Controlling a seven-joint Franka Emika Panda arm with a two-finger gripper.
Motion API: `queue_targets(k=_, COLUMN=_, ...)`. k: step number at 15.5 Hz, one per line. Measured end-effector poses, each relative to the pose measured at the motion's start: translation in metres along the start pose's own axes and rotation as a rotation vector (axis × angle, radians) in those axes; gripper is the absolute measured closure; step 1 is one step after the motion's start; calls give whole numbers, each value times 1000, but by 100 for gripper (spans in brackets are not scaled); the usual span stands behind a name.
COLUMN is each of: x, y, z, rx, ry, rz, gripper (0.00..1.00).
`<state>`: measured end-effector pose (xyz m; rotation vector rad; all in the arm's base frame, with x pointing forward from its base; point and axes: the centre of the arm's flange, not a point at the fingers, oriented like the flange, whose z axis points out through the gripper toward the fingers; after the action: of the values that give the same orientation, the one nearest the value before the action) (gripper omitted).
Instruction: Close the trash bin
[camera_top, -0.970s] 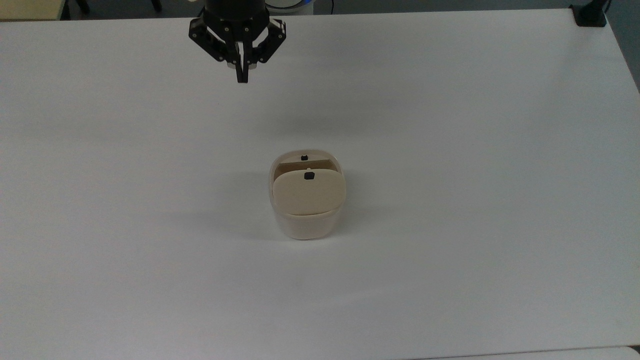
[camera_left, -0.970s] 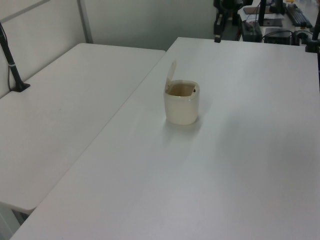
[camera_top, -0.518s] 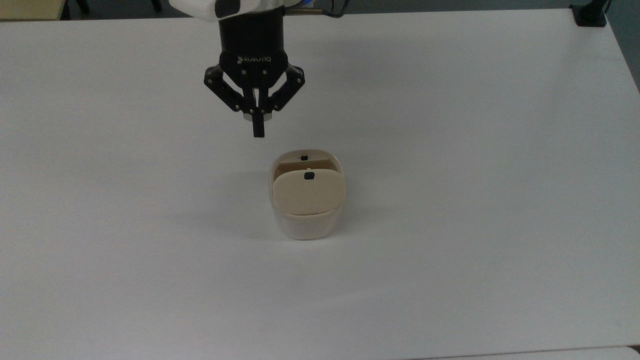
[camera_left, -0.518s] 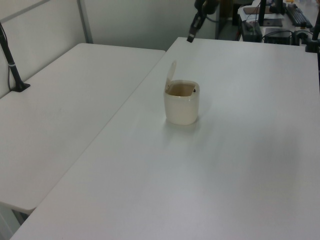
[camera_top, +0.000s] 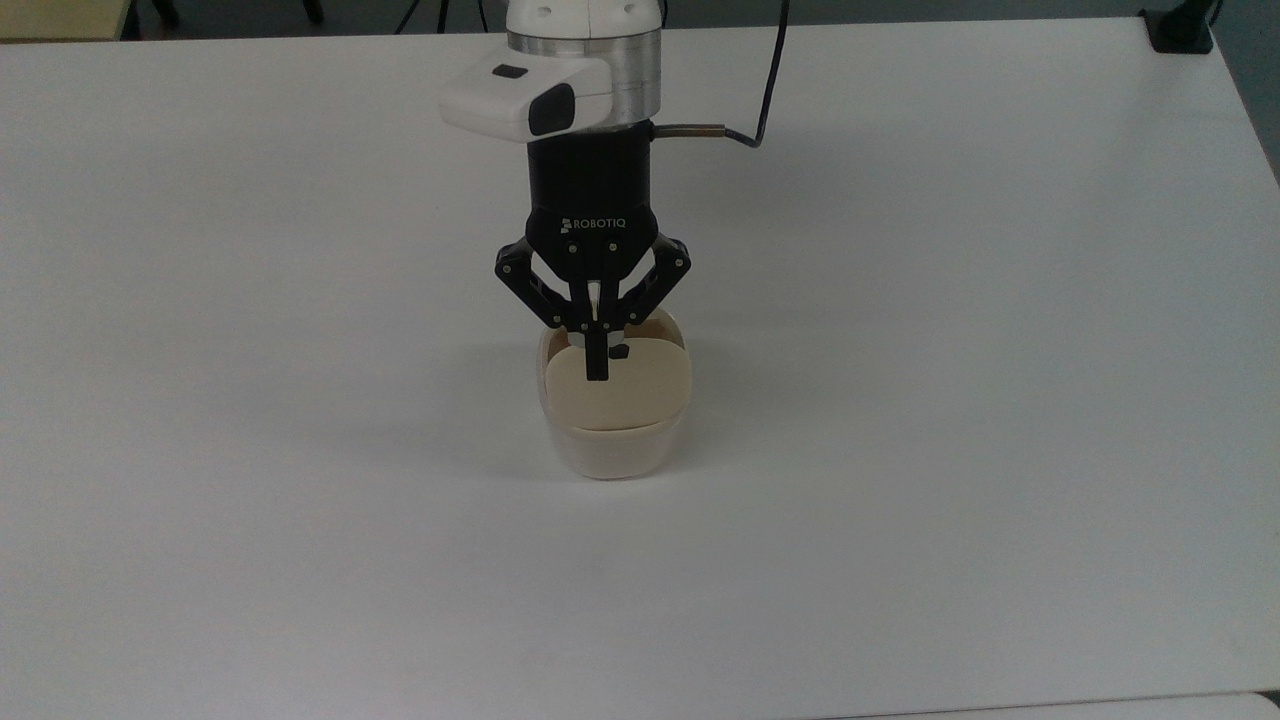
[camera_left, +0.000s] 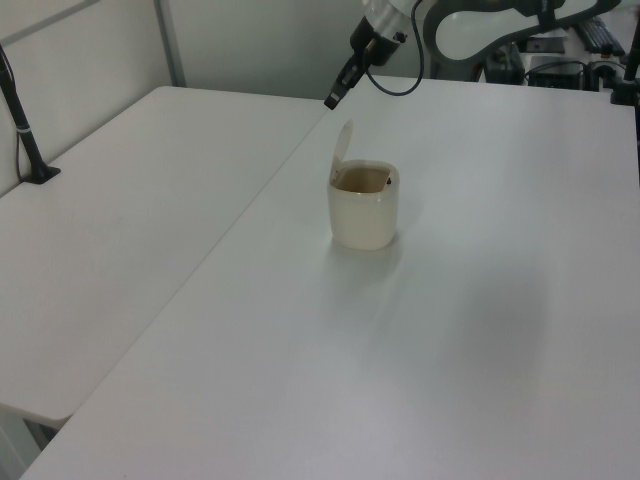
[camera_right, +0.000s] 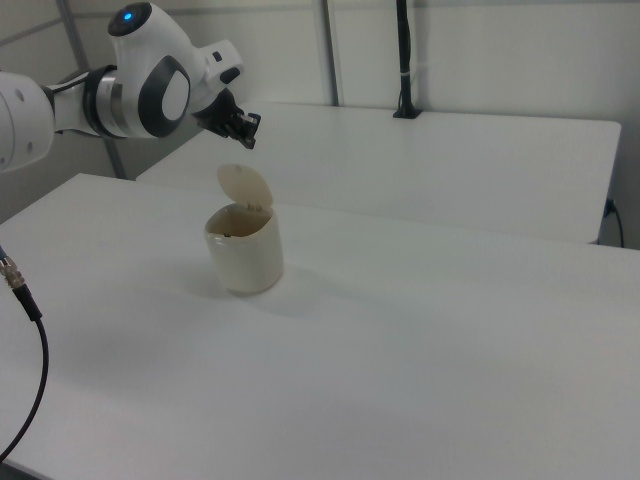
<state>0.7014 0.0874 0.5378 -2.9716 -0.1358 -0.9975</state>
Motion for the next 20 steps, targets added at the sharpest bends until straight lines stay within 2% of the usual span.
queue_targets(k=4, x=-4, y=-17, z=12, rx=13, ry=-4, rz=-20, gripper=99)
queue_targets(k=9, x=-29, y=-20, z=30, rx=0, ry=-202, rz=-32, gripper=99)
queue_targets(k=12, x=-46, y=-17, z=38, rx=-29, ry=-331, rz=-61, gripper=99)
queue_targets(k=15, x=-63, y=-13, z=44, rx=-36, ry=-458, rz=-99, gripper=99)
queue_targets(k=16, x=-67, y=-13, z=46, rx=-36, ry=-487, rz=-107, gripper=99)
queue_targets(k=20, x=-73, y=-12, z=52, rx=-36, ry=-508, rz=-109, gripper=99)
